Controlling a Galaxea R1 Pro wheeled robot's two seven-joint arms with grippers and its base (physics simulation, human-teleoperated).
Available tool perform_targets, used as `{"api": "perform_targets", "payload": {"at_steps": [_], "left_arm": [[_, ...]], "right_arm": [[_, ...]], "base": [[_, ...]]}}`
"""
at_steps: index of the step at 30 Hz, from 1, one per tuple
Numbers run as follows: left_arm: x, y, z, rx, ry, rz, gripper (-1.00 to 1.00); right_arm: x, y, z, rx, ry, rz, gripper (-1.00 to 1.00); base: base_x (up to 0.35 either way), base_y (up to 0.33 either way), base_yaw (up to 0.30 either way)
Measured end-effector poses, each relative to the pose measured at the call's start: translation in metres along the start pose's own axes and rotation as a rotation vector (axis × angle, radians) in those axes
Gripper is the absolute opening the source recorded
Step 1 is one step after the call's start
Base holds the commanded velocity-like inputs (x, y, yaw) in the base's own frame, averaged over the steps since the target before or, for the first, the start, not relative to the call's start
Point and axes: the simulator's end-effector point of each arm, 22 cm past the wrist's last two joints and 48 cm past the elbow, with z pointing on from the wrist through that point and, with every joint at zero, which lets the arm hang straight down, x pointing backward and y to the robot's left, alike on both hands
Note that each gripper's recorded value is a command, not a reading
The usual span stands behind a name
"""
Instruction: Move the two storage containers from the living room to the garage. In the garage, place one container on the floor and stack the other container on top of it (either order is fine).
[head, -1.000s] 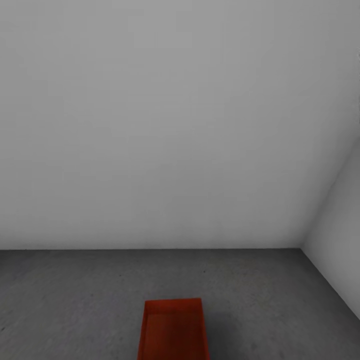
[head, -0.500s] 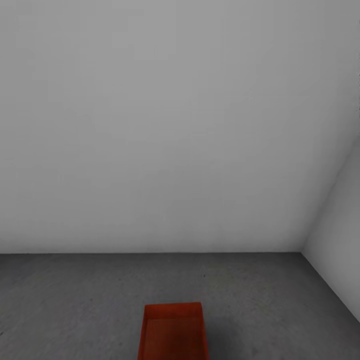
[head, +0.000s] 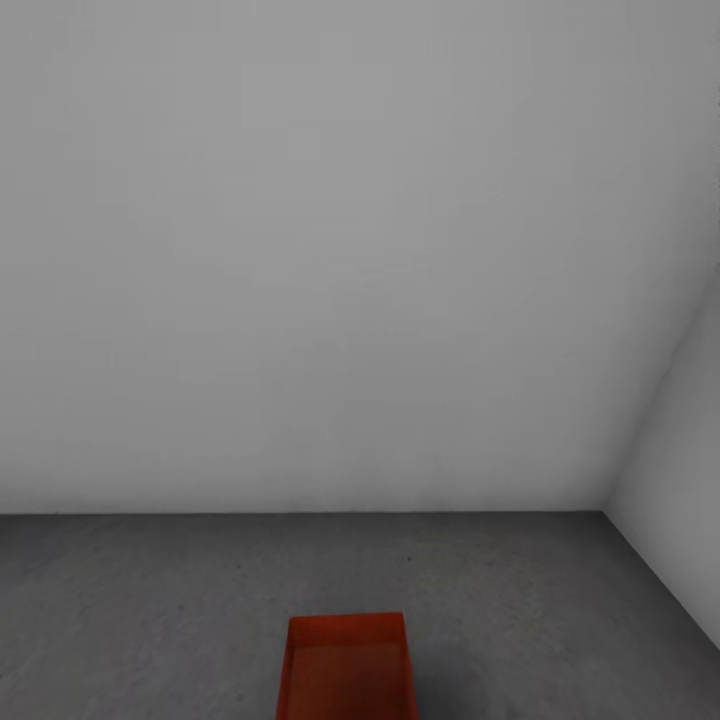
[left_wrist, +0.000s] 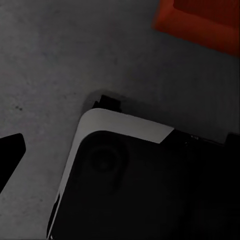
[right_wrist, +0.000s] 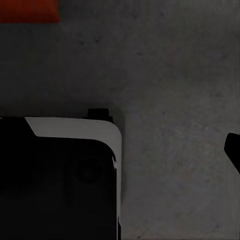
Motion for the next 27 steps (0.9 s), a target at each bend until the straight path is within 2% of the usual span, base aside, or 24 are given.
{"api": "perform_targets", "payload": {"at_steps": [4, 27], "left_arm": [[-0.0009, -0.0021, -0.0002, 0.019, -0.001, 0.0, 1.0], [-0.004, -0.0042, -0.0003, 0.027, -0.015, -0.014, 1.0]], "right_arm": [[-0.0009, -0.0007, -0.0001, 0.001, -0.002, 0.0, 1.0], [-0.0002, -0.0004, 0.0, -0.004, 0.001, -0.017, 1.0]], "base": [[0.0, 0.0, 0.0], [0.0, 0.0, 0.0]]}}
